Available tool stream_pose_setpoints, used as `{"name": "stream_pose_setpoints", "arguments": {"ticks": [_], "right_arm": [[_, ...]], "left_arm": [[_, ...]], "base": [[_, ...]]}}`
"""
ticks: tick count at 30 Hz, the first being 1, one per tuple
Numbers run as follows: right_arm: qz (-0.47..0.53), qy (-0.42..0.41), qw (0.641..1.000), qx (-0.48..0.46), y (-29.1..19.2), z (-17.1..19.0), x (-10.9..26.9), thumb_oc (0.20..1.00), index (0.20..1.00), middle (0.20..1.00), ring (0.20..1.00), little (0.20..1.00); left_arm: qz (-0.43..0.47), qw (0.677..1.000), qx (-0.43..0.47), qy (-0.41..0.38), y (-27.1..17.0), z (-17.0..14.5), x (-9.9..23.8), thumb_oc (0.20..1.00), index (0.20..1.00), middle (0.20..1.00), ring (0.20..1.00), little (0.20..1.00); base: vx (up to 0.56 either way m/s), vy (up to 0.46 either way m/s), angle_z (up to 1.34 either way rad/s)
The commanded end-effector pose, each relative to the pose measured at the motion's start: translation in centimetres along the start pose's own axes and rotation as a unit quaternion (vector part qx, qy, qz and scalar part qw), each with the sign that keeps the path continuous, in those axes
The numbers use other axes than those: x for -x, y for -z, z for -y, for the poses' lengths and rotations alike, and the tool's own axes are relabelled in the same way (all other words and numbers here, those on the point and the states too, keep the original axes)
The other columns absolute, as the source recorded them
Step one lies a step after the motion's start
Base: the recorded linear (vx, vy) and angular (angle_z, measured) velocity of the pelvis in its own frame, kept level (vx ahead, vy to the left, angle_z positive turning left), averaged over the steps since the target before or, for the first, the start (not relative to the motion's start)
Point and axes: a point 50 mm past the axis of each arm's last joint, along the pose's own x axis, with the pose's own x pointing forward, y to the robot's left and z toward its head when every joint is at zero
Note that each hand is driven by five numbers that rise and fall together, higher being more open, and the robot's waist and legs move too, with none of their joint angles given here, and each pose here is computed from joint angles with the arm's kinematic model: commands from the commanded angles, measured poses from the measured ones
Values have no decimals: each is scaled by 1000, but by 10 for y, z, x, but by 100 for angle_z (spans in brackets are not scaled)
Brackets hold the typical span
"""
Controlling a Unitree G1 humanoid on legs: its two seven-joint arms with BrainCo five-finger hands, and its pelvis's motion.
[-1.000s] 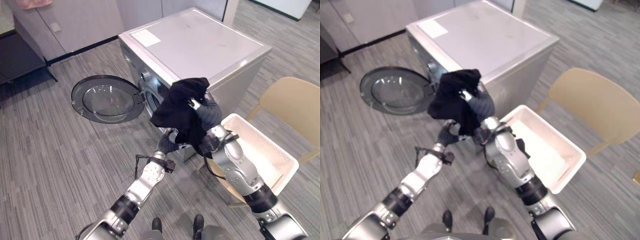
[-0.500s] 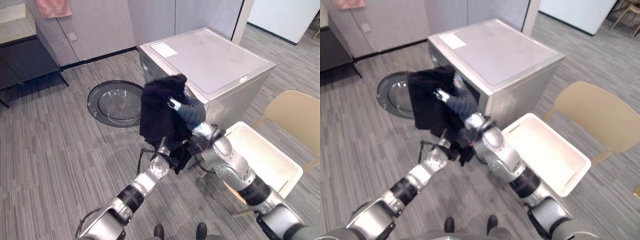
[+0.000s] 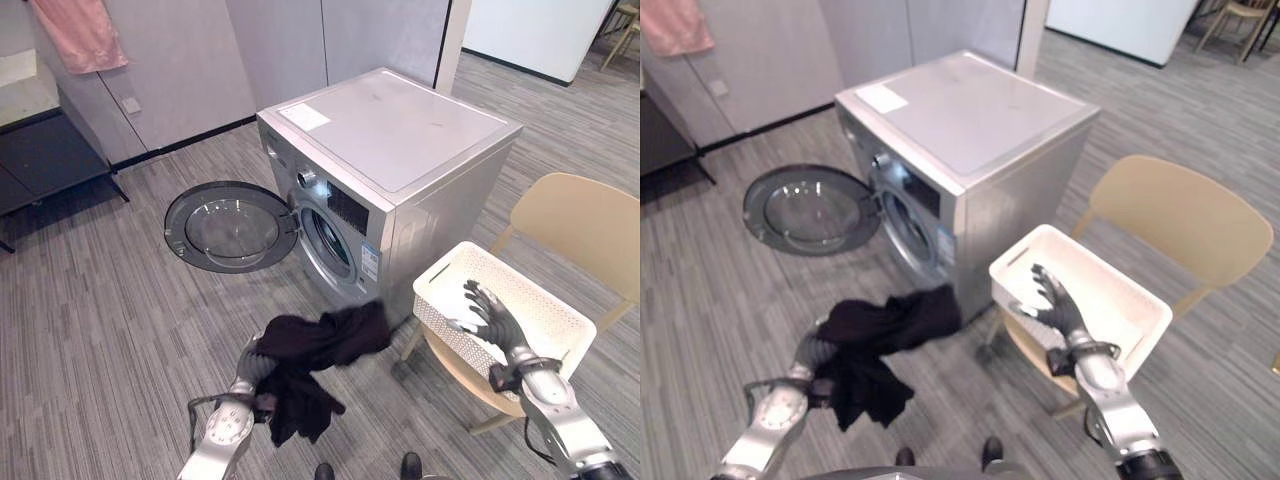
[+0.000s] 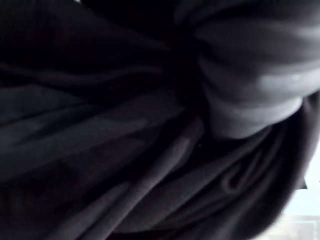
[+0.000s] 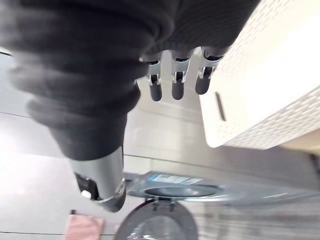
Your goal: Grab the laundry basket,head to the washer,open it,put in the laundry and shut it.
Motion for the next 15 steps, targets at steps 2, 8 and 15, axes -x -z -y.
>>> {"name": "stream_pose_setpoints", "arguments": {"ticks": [2, 8, 15], "right_arm": [[-17, -34, 997, 71, 10, -3, -4, 1000, 1000, 1000, 1000, 1000], [-71, -39, 991, 103, 36, -6, -3, 1000, 1000, 1000, 1000, 1000], [-110, -1, 989, 103, 54, -11, -3, 1000, 1000, 1000, 1000, 1000]], "left_arm": [[-15, 1000, 14, -22, 5, -24, -10, 200, 200, 200, 200, 200], [-89, 992, 50, -68, 40, -29, -2, 200, 200, 200, 200, 200], [-84, 984, 81, -132, 37, -34, -8, 200, 200, 200, 200, 200]], "base": [[-10, -59, -1], [-35, -57, 2], [-39, -29, 62]]}}
